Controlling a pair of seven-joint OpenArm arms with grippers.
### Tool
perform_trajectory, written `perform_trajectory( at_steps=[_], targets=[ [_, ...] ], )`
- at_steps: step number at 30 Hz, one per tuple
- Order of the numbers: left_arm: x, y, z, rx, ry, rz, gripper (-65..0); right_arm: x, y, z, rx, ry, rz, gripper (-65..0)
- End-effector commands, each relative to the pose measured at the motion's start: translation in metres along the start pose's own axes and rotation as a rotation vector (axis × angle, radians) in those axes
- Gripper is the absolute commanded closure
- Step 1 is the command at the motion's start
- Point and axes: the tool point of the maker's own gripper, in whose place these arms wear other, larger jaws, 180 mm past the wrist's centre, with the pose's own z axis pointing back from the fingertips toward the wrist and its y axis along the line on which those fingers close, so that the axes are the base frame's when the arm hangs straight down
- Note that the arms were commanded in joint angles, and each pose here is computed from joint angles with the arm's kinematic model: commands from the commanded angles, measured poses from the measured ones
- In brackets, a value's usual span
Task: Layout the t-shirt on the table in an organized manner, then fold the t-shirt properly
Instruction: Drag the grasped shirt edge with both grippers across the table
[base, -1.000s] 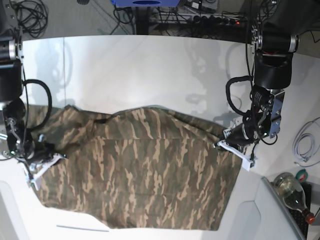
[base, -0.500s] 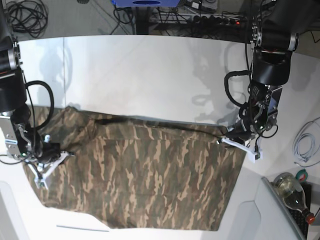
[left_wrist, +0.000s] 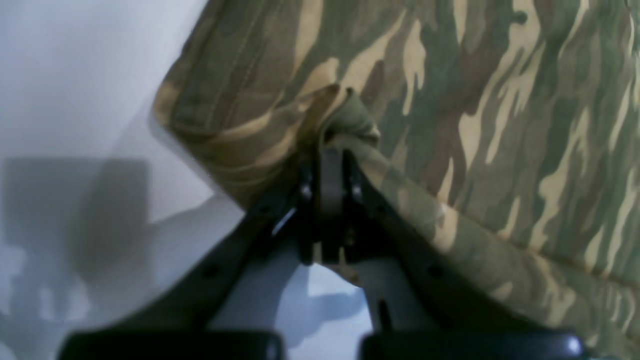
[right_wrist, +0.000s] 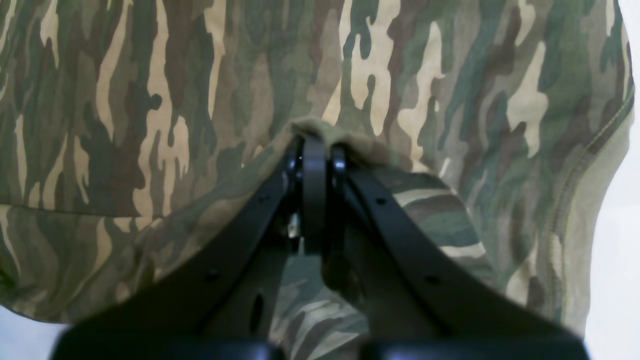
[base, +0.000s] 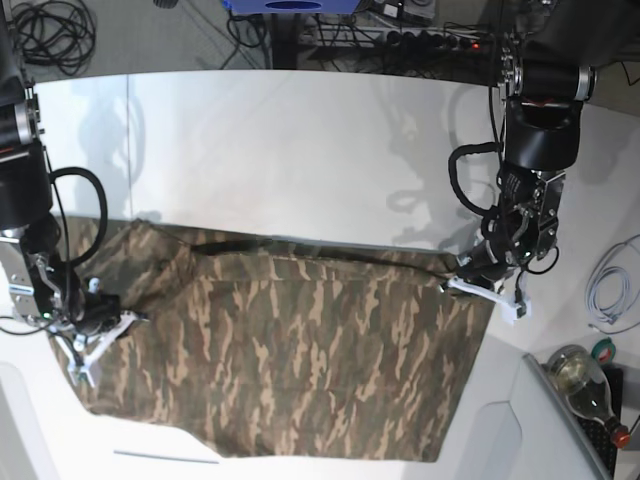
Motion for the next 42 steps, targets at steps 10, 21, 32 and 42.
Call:
perform_trajectory(
  at_steps=[10,21,32,42],
  targets=[
    [0.028,0.008,0.003,0.018,-0.066,0.04,0.0,0.029,0.0,0.006,0.006,-0.072,0.004,-0.2],
    [0.029,0.006,0.003,0.011,-0.072,0.059,0.0,0.041,0.013,0.004,0.028,-0.095,0.004,-0.2],
    [0.033,0.003,0.005,0.003,-0.085,0.056,0.0,0.051,0.016,0.006,0.034,-0.112,0.009,-0.2],
    [0.039,0.001,0.009,-0.008,-0.105,0.045,0.0,0.06,0.036,0.007,0.06,-0.124,0.093,-0.2]
  ],
)
